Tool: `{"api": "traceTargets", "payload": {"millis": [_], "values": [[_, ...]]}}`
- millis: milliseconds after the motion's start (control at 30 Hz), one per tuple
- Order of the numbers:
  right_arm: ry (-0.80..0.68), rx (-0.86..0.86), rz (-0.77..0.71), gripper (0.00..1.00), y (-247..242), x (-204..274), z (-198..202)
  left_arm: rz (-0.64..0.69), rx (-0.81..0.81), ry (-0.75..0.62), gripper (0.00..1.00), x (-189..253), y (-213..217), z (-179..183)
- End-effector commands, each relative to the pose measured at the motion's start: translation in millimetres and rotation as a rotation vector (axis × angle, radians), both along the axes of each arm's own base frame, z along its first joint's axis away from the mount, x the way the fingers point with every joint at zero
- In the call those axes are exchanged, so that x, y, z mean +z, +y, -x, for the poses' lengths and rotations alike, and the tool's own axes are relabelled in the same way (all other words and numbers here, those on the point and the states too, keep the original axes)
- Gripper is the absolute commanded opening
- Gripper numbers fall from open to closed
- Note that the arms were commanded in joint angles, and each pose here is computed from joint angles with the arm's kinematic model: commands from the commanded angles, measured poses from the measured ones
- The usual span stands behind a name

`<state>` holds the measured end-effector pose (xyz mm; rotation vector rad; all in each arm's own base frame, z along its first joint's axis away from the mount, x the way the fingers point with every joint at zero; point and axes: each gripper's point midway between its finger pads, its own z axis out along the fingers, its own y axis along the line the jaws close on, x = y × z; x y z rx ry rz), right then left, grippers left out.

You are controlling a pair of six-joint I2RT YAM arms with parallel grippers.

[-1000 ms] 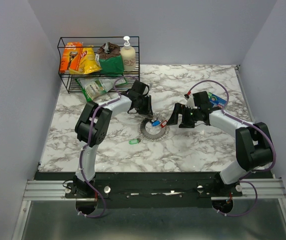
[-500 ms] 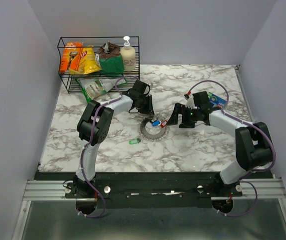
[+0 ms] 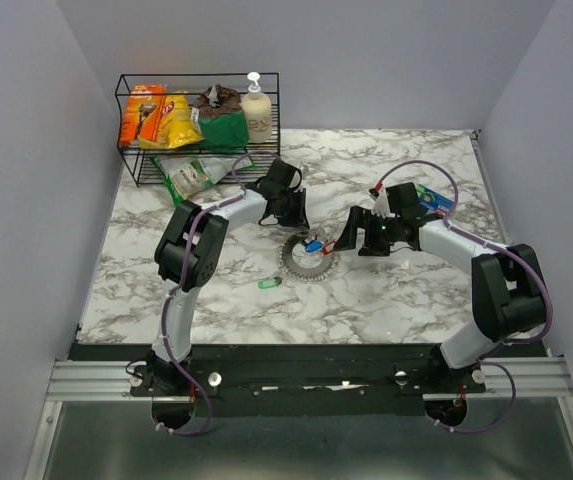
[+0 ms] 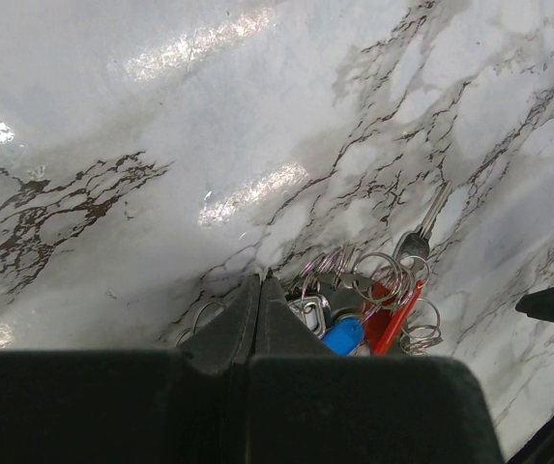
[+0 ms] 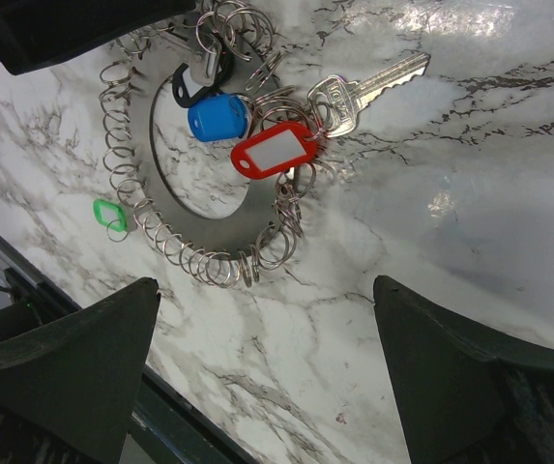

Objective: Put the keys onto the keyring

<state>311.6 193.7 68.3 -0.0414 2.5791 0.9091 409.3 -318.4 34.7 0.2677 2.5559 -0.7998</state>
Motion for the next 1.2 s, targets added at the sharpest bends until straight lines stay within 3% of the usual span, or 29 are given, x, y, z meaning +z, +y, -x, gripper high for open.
{"api": "traceTargets", "payload": {"millis": [0, 200, 733, 1167], "values": [[-0.041, 0.006, 0.004, 1.00, -2, 11, -2, 0.030, -0.039, -0.065, 0.00, 28, -7, -5], [-0.088, 0.003, -0.003, 1.00, -2, 30, -6, 0.073, -0.085, -0.115, 0.00, 58, -11, -2], [-0.375, 0.084, -0.066, 1.00, 3, 136, -10, 0.159, -0.272, -0.292, 0.00, 152, -12, 26], [-0.679, 0.220, -0.164, 1.00, 11, 230, 16, 0.267, -0.587, -0.424, 0.00, 237, -16, 81]]}}
